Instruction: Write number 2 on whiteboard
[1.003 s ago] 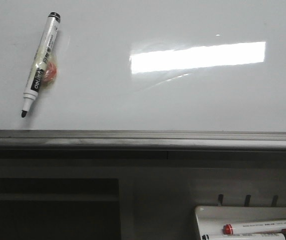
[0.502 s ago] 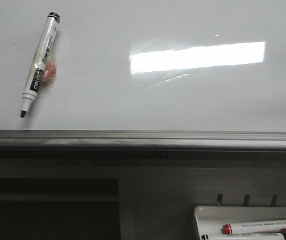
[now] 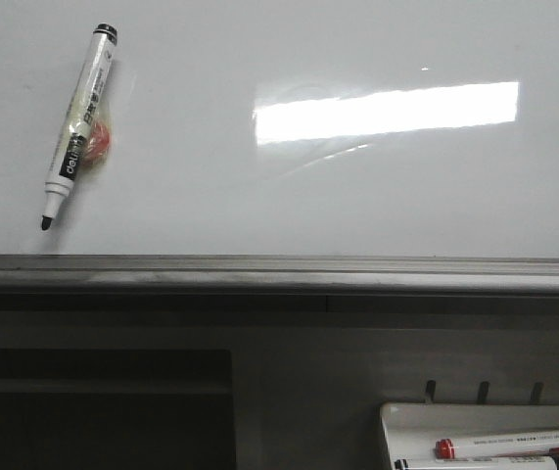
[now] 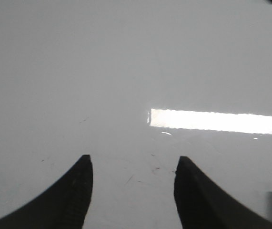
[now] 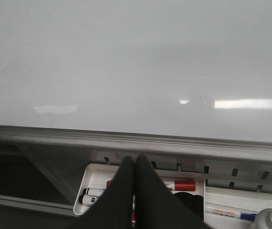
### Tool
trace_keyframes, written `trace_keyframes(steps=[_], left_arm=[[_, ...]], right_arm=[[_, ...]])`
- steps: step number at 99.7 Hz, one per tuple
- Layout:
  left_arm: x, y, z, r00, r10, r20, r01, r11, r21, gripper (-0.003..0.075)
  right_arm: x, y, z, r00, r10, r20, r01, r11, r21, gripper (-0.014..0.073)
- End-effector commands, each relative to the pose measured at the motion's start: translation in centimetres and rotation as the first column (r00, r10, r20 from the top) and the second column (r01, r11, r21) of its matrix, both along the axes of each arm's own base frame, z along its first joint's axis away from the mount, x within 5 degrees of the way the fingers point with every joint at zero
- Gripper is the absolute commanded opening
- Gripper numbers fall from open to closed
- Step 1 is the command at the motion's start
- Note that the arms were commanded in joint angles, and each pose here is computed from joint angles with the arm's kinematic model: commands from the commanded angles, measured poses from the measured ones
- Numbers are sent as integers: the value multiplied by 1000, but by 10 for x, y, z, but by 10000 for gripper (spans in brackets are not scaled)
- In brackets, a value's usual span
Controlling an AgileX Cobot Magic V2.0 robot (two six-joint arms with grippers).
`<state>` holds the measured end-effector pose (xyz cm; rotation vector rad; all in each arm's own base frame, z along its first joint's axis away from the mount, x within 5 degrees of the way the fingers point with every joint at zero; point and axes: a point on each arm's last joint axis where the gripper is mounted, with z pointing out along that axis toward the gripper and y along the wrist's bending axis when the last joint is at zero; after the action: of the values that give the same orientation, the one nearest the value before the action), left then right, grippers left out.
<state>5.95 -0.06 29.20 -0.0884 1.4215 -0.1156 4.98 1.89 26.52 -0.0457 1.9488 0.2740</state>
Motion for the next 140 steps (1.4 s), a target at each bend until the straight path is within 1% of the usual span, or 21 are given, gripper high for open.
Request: trace_keyframes(steps=[1, 13, 25, 28, 42, 53, 63, 70, 86, 102, 114, 125, 140], left_arm=[[0, -2, 14, 995, -44, 85, 44, 999, 2, 370], [5, -9, 12, 989, -135, 55, 135, 991, 10, 370], [16, -20, 8, 968, -250, -13, 250, 968, 21, 369], [19, -24, 6, 958, -284, -31, 284, 958, 21, 369], [37, -43, -1, 910, -400, -109, 405, 914, 22, 369], [52, -61, -11, 868, -465, -173, 475, 879, 23, 369], [65, -79, -19, 834, -516, -196, 530, 848, 25, 368], [75, -91, -26, 820, -532, -211, 549, 835, 26, 368], [102, -110, -40, 801, -518, -302, 549, 836, 22, 368], [122, -124, -42, 798, -513, -316, 546, 838, 17, 368], [127, -131, -44, 785, -519, -337, 555, 832, 12, 368], [128, -132, -49, 778, -507, -371, 530, 847, -46, 368], [127, -132, -52, 767, -501, -400, 525, 849, -56, 368]], right_arm=[[3, 0, 13, 998, -10, 65, 9, 1000, 16, -68], [3, 1, 14, 997, 3, 74, -4, 1000, 13, -68], [3, 5, 16, 992, 66, 105, -65, 998, -6, -68], [2, 7, 17, 990, 84, 114, -82, 996, -17, -68], [2, 10, 19, 982, 127, 140, -126, 992, -14, -68], [2, 11, 19, 981, 131, 143, -131, 991, -13, -68], [1, 12, 22, 977, 146, 156, -144, 989, -26, -68], [0, 13, 25, 972, 166, 166, -161, 986, -41, -68], [-4, 13, 40, 959, 185, 216, -172, 982, -78, -68], [-7, 14, 53, 951, 186, 247, -172, 982, -76, -68], [-8, 13, 58, 946, 183, 266, -169, 983, -75, -68], [-8, 14, 59, 946, 184, 269, -171, 983, -71, -68], [-8, 14, 59, 945, 184, 269, -171, 983, -70, -68]])
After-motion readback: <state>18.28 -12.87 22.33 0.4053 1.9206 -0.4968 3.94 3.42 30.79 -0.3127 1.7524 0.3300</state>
